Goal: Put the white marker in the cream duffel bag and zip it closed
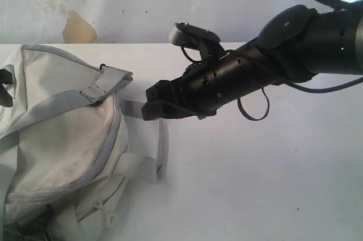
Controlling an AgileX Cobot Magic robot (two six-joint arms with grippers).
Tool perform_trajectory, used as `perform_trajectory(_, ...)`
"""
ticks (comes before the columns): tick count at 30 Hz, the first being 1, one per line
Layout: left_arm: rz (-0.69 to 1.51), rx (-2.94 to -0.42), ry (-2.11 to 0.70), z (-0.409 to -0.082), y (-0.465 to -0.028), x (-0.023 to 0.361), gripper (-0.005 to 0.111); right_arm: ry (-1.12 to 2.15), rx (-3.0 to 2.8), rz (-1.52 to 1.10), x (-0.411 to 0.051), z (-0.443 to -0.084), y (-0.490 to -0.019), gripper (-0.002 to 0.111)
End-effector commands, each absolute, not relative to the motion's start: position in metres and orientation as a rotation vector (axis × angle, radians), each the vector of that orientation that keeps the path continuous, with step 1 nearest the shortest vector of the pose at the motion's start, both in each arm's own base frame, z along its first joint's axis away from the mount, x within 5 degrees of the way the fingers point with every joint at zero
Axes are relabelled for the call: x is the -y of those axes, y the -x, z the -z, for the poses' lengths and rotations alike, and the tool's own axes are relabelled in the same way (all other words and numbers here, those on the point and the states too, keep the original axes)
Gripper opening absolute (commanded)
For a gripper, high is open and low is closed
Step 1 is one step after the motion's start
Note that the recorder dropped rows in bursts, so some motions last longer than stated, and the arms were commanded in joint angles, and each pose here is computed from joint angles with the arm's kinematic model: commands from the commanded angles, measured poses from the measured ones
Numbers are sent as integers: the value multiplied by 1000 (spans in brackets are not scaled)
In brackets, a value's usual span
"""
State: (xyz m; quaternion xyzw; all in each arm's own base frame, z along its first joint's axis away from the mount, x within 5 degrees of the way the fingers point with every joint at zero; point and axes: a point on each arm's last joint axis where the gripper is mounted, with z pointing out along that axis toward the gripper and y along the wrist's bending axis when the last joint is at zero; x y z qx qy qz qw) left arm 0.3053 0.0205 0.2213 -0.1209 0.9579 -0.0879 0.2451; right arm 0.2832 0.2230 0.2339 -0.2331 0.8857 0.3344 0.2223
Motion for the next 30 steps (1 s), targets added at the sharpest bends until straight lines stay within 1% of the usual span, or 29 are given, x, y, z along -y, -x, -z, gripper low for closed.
perform_trajectory(1,237,-2682,249,-222,-303,-19,77,700,-2435,-972,-240,-235,-279,64)
perform_trajectory(8,165,-2871,284,-236,-294,-30,76,876,-2405,-1041,-262,-244,-260,64)
perform_trajectory(9,169,-2892,298,-237,-292,-33,74,912,-2391,-1045,-264,-245,-258,64)
perform_trajectory(12,164,-2926,346,-240,-282,-42,62,965,-2375,-1053,-269,-247,-253,64)
perform_trajectory(14,154,-2893,376,-244,-275,-47,54,977,-2379,-1064,-269,-247,-252,64)
perform_trajectory(16,165,-2870,421,-249,-263,-51,49,982,-2382,-1069,-269,-247,-251,64)
perform_trajectory(21,173,-2832,521,-256,-236,-60,50,984,-2382,-1070,-269,-247,-251,64)
perform_trajectory(25,196,-2851,671,-242,-217,-68,50,995,-2388,-1080,-269,-247,-250,64)
perform_trajectory(30,317,-2796,806,-224,-213,-67,50,997,-2389,-1081,-269,-247,-250,64)
